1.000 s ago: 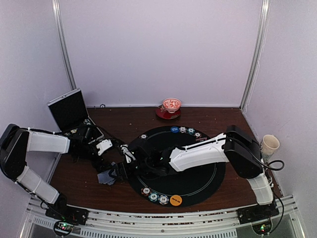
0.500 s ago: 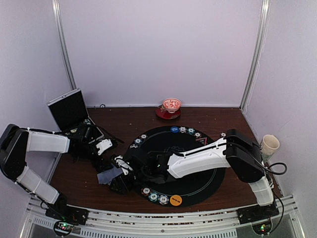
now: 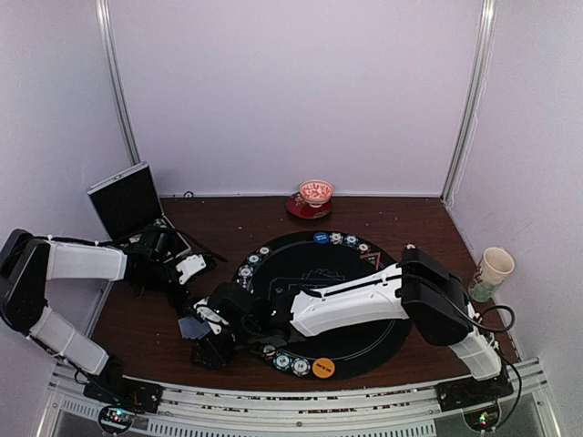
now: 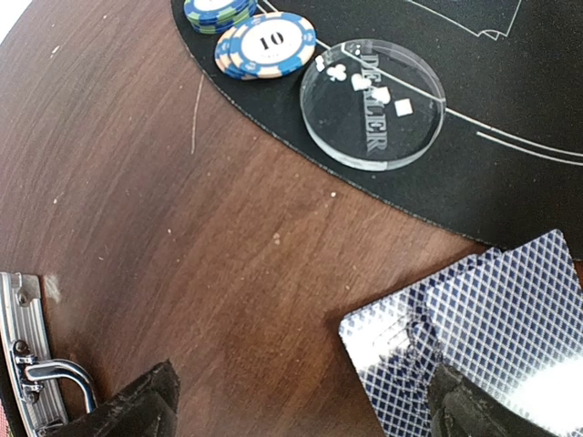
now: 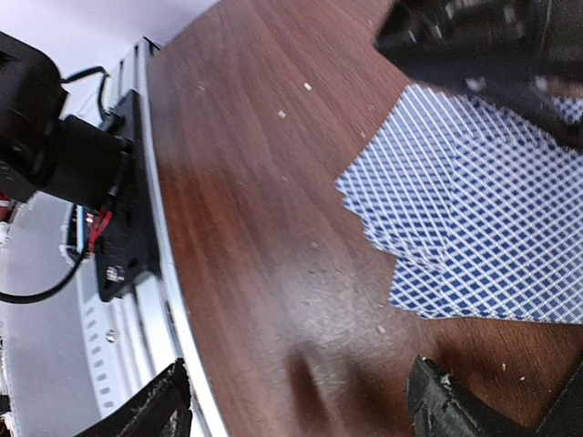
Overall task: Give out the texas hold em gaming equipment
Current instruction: Adjust the poker card at the center of the board.
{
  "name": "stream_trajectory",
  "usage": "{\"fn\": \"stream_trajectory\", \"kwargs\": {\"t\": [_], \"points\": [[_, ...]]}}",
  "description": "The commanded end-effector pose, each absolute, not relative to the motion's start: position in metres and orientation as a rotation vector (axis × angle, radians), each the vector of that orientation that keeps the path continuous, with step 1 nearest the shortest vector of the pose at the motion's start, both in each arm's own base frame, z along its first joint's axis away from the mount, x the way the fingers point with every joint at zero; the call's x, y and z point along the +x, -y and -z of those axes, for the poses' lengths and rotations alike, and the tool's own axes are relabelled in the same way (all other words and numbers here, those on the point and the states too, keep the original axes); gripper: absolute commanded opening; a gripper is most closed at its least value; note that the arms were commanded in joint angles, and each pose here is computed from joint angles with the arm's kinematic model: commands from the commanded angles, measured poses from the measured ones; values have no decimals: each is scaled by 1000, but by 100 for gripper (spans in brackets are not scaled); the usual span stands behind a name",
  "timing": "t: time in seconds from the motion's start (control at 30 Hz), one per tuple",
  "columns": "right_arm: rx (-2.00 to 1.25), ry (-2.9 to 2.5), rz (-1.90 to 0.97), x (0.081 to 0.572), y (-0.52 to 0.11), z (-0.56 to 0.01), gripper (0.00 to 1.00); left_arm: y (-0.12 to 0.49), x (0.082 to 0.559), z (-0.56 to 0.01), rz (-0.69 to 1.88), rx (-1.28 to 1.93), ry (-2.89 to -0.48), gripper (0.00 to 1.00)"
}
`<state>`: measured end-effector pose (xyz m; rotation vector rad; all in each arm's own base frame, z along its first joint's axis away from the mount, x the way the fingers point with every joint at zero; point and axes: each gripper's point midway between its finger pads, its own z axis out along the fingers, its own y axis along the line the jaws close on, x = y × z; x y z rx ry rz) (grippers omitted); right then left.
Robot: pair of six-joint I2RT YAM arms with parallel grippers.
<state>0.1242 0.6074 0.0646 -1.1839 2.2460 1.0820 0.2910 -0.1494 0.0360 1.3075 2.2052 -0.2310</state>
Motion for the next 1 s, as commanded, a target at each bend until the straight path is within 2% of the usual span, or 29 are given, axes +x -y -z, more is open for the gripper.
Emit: {"fn": "stream_trajectory", "kwargs": {"t": [0.0,0.7,0.97], "points": [[-1196,-2285,-1008,128,-605,-45,83,153,302,-53,226,1281,-2162,98],[-1167,-2300,-930,145,-613,-39,83,155,304,-62,231,1275,-2144,98],[-1171,-2301,-928,146,-614,-38,83,144,316,-70,159,1211,-2161,98]]}}
